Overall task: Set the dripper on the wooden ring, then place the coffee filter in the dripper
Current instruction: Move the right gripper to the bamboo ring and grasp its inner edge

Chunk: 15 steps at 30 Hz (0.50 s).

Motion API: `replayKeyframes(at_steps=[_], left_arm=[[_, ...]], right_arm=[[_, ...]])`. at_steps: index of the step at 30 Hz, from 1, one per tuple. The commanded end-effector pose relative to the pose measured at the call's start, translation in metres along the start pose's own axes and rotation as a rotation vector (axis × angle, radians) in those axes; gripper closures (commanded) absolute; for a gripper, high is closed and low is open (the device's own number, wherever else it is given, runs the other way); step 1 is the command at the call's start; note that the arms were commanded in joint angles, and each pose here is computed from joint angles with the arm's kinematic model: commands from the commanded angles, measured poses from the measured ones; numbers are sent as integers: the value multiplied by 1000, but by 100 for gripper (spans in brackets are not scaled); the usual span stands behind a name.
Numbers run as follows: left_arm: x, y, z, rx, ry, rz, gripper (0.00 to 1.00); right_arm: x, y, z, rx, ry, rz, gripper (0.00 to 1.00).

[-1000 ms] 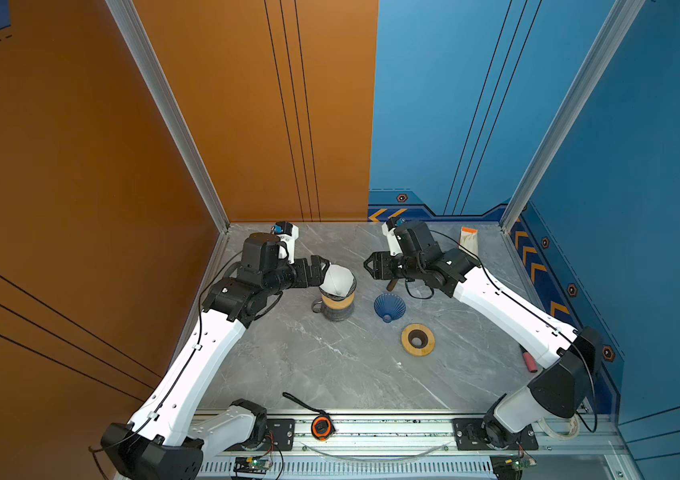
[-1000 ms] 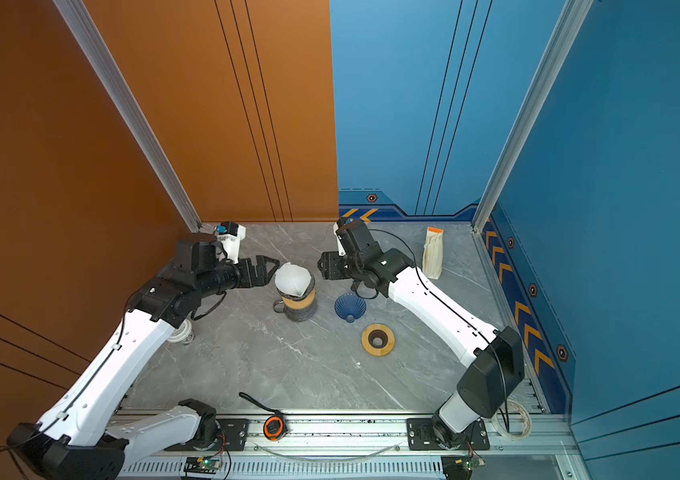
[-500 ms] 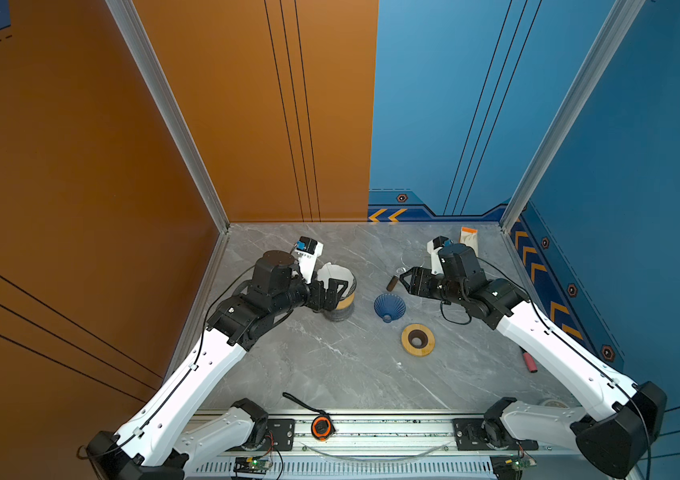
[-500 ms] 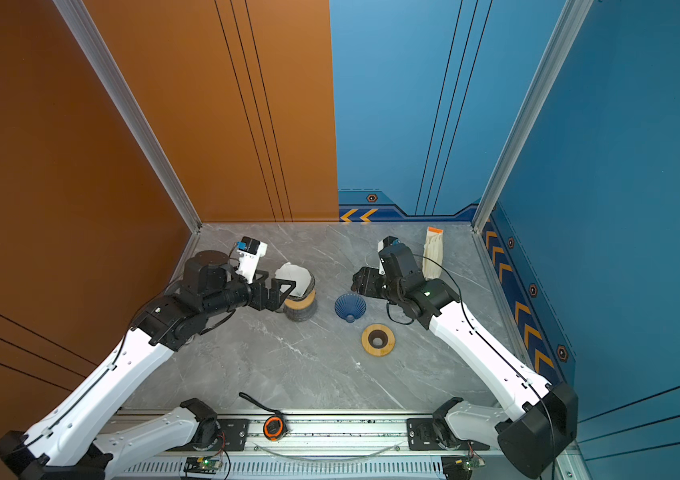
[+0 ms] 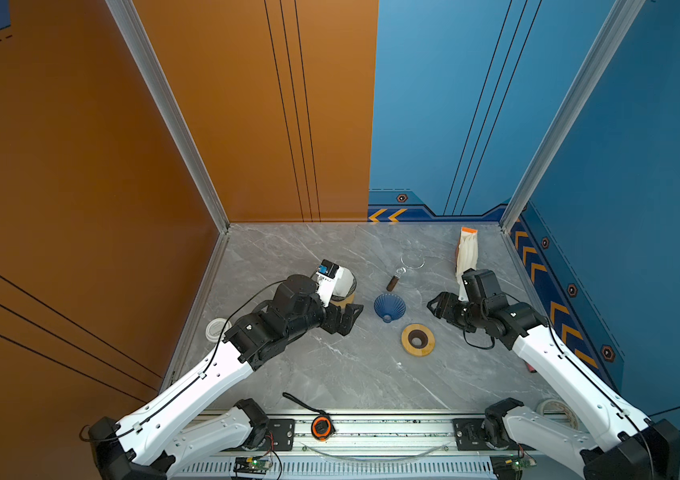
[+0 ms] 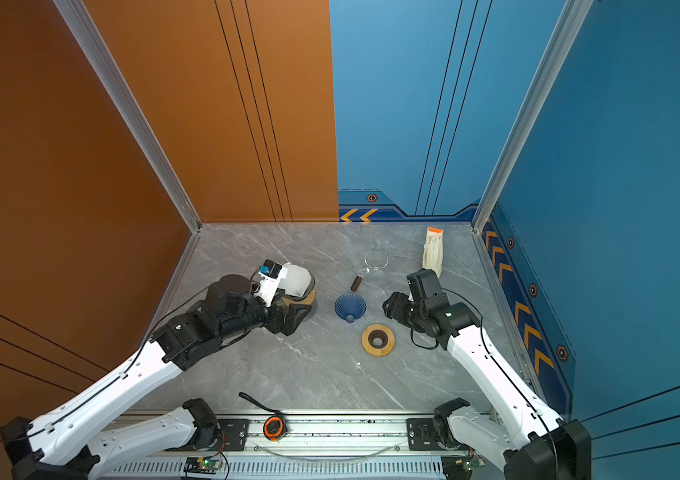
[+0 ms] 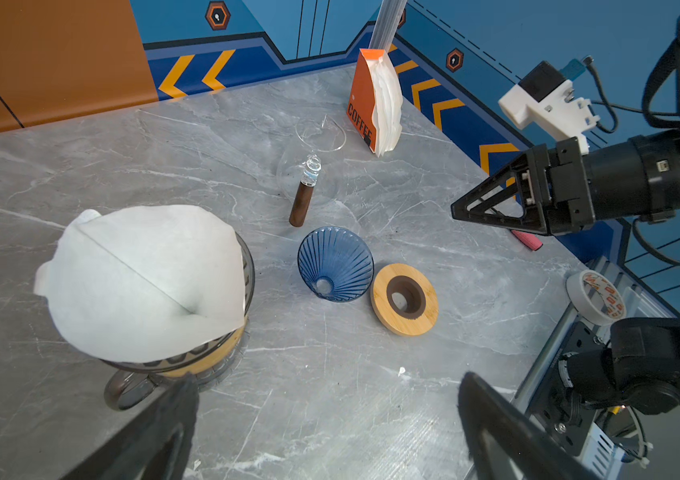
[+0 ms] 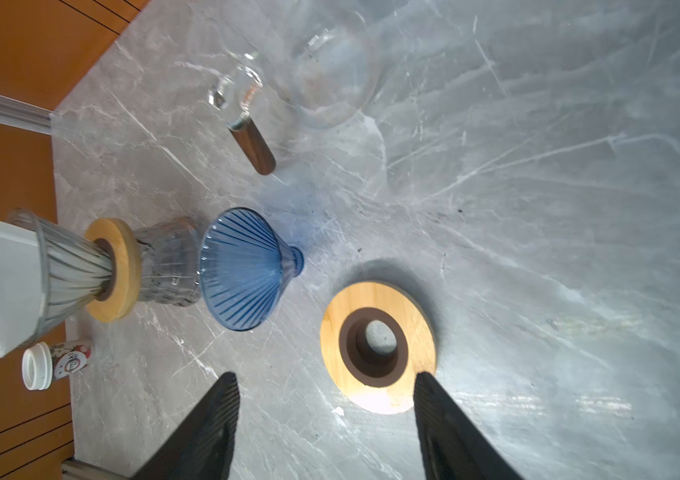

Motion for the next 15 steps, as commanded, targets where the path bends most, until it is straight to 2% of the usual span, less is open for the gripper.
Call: replayKeyframes(at_steps=[1, 10, 15], left_arm=[[-1, 0, 1, -28, 42, 16, 2], [-3, -13, 7, 5, 53, 31, 2], [-3, -24, 12, 36, 51, 25, 2]], right_arm=[[-20, -18, 8, 87, -17, 84, 35], [-50, -44, 40, 168, 33, 231, 37], [-52, -52, 58, 230, 53, 269, 38]])
Point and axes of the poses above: each gripper's point midway between its finger pads, its own z axis out along the fingers, its own x axis along the line the jaws close on, y = z × x, the point moved 6 cm from there along -z, back along the fingers, and after that the axes turned 1 degree about z, right-handed, at the moved point
